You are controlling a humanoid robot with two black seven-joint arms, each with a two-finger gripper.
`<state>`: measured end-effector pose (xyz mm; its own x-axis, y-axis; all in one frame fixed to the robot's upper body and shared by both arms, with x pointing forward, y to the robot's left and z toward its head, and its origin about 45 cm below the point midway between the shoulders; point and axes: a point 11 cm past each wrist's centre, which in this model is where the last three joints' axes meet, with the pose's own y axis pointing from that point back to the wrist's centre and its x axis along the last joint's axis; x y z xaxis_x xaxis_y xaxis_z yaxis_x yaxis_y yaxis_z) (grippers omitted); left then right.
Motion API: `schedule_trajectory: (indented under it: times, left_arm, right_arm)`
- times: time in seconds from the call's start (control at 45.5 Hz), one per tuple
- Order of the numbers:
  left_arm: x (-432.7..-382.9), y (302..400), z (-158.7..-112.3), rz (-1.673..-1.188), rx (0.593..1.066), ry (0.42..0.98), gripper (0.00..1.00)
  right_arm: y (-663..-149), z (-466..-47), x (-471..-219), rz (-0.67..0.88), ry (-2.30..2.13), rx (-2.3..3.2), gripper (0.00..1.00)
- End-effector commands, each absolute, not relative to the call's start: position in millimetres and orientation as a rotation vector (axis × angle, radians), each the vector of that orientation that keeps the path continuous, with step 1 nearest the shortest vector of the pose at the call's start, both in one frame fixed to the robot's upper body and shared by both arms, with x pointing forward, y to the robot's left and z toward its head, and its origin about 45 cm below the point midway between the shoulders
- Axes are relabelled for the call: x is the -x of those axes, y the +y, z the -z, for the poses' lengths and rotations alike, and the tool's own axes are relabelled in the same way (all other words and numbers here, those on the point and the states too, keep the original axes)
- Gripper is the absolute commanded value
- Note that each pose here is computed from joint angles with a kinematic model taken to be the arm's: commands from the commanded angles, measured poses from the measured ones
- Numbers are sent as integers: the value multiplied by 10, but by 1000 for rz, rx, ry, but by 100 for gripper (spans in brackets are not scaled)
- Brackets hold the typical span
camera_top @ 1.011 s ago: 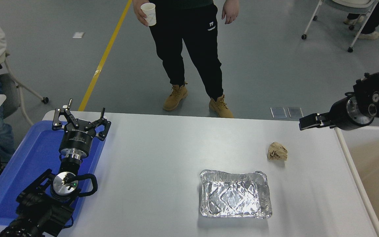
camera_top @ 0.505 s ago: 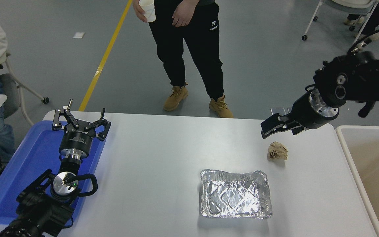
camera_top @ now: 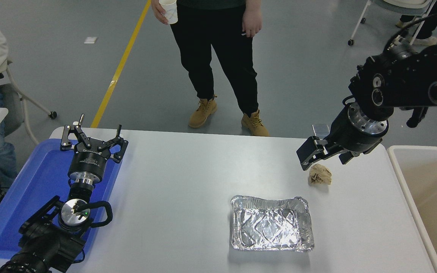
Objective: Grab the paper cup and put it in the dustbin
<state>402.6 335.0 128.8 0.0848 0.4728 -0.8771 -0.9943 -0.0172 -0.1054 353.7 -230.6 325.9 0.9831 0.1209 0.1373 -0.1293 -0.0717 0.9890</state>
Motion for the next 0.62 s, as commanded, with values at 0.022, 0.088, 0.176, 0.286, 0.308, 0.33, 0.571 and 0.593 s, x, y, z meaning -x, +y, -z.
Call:
schedule_trajectory:
  times: [0.022,0.088,0.176,0.286,0.308,0.33,0.571,0.593]
  left_arm:
    - [-4026,3350,-1288,-1362,916,753,100]
    - [-4026,3350,-1288,-1362,916,753,100]
    - [-4026,3350,-1288,-1362,916,753,100]
    - [-4026,3350,-1288,-1362,916,753,100]
    - [-4026,3350,-1288,-1362,916,753,100]
    - [-4025,3357,-1290,-1362,916,752,100]
    - [-4026,3350,-1288,-1362,916,753,100]
    - [-4026,3350,-1288,-1362,916,753,100]
  right_arm:
    - [-2122,-3487,-3497,-194,-76,-1664,100]
    - [-2043,-3530,-3467,-204,-70,-1660,100]
    - [-1916,-3543,-3467,-198,-88,-1678,100]
    - [-1836,-3518,-3463,-205,-78,-1672,100]
    - [-1821,-3513,-3460,-208,-73,-1671,100]
    - [-1821,-3513,-3460,-208,-73,-1671,100]
    - [-1778,-3485,-3449,-215,-55,-1663,100]
    - [-1778,-3485,-3449,-215,-55,-1663,100]
